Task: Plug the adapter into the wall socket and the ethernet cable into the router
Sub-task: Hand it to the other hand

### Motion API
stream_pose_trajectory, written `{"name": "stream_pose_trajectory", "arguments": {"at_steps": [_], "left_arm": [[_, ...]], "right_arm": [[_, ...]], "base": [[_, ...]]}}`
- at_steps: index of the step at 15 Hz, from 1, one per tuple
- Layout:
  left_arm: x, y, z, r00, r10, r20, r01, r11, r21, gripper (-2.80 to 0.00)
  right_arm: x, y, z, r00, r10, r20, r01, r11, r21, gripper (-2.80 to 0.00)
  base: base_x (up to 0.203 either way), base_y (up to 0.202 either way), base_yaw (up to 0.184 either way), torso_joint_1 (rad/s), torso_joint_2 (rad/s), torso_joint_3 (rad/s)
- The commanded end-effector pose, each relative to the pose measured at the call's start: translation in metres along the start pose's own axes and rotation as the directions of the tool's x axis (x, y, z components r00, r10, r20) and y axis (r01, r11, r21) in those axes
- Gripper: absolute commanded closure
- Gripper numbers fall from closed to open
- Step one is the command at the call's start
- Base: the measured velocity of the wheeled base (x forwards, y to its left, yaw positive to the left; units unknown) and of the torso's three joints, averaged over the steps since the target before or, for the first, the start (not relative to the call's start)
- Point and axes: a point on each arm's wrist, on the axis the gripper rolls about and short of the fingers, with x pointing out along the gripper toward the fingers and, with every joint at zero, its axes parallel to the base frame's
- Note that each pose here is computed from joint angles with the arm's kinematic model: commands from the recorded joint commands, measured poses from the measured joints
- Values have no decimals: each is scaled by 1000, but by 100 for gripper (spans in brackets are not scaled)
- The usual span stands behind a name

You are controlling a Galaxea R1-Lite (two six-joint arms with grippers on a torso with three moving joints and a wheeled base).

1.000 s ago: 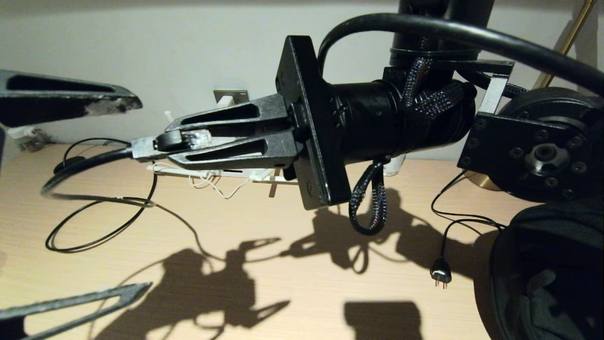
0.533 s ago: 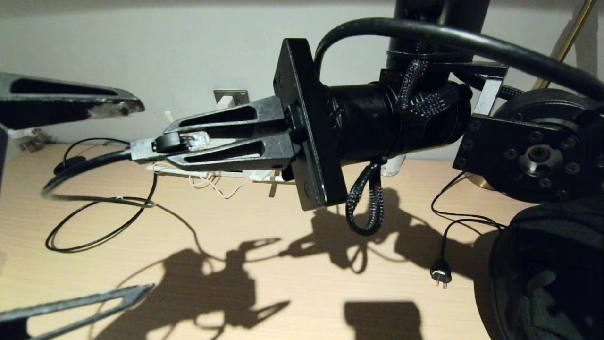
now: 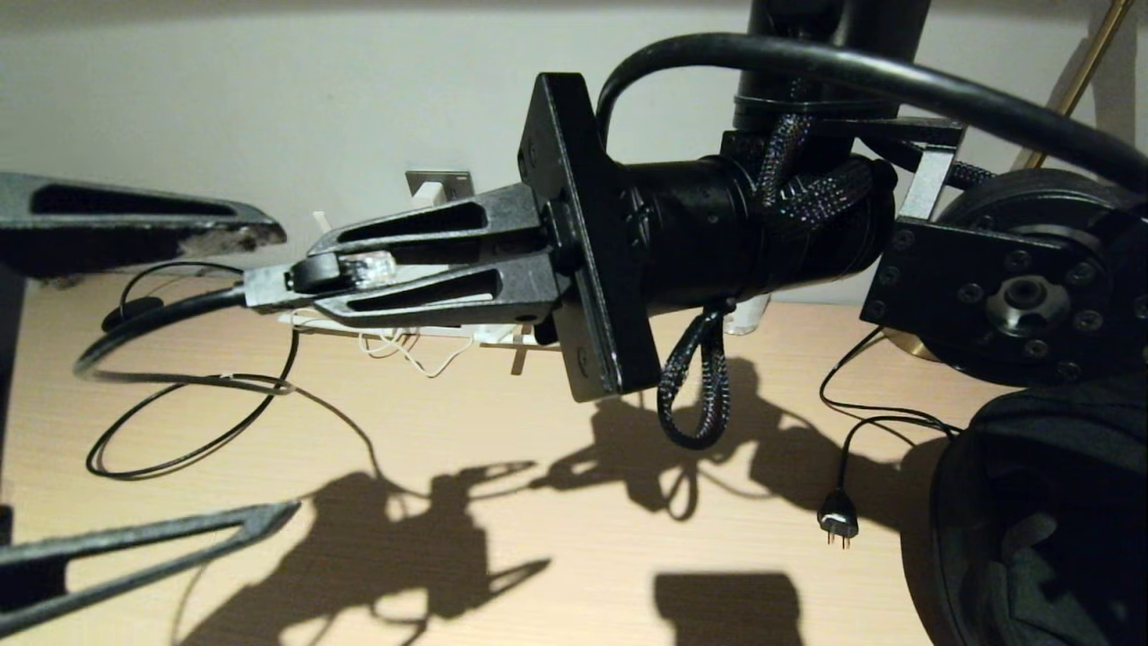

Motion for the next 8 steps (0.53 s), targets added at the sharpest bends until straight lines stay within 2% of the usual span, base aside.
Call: {"name": "stream_pose_trajectory", "arguments": {"at_steps": [1,8], "left_arm": [[0,0,0,1000,-2,4,2,1000,5,0],[1,1,1,1000,0,5,0,1000,7,0]], "right_arm": [[0,0,0,1000,-4,-5,4,1000,13,0],[1,-1,1,1000,-7,-7,7,1000,15,0]], "base": [[0,0,0,0,0,0],[0,0,0,0,0,0]]}}
